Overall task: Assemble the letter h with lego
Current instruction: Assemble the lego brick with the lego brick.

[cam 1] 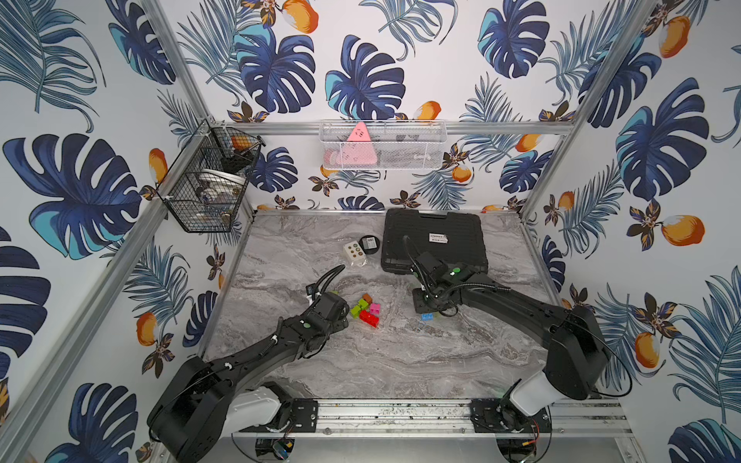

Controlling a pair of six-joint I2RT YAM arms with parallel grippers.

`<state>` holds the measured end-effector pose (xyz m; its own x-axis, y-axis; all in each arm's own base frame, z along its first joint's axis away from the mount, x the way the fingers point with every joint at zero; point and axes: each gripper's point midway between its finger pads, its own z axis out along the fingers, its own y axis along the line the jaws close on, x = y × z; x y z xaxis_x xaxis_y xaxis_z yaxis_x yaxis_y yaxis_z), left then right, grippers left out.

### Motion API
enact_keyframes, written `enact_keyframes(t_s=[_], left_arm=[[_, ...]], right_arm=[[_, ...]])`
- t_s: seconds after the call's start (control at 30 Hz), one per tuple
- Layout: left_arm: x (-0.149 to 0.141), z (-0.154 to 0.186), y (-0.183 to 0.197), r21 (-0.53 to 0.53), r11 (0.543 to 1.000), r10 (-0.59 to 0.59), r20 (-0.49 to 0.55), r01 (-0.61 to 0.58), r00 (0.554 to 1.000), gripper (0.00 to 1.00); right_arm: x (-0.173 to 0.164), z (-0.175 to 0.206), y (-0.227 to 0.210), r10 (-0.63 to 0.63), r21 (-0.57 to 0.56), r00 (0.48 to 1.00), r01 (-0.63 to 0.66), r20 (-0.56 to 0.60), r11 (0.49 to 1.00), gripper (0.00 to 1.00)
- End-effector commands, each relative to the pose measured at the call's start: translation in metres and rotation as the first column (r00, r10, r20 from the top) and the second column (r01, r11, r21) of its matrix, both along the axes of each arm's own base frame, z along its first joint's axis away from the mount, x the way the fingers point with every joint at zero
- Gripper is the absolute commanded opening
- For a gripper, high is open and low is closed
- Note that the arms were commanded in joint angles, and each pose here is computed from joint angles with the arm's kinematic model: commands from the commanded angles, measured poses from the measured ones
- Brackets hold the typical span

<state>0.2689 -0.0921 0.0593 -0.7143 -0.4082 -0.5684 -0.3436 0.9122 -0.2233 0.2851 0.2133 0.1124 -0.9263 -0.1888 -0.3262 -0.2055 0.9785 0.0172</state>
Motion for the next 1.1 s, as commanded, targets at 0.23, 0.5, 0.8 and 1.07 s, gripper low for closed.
enact_keyframes(t_s=[0.23,0.5,0.8,1.07], left_arm=[[0.001,0.002,0.003,0.011,1.0,0.016,0.009,-0.016,1.0,0.82],[0.001,0.001,0.003,0.011,1.0,0.014,0.004,-0.014,1.0,0.82],[0.001,0.001,0.003,0.01,1.0,0.014,0.006,-0.014,1.0,0.82],[0.001,0.001,0.003,0.01,1.0,0.014,0.005,-0.014,1.0,0.82]], right_arm=[[0.017,-0.011,-0.016,0.083,-0.039,0.99,-0.088,-0.113,0.995,0.28],[0.02,-0.022,-0.012,0.072,-0.017,0.988,-0.075,-0.134,0.997,0.27],[0.025,-0.033,-0.011,0.052,-0.006,0.991,-0.053,-0.124,0.999,0.27],[0.02,-0.048,-0.01,0.035,0.009,0.988,-0.033,-0.152,0.999,0.27]])
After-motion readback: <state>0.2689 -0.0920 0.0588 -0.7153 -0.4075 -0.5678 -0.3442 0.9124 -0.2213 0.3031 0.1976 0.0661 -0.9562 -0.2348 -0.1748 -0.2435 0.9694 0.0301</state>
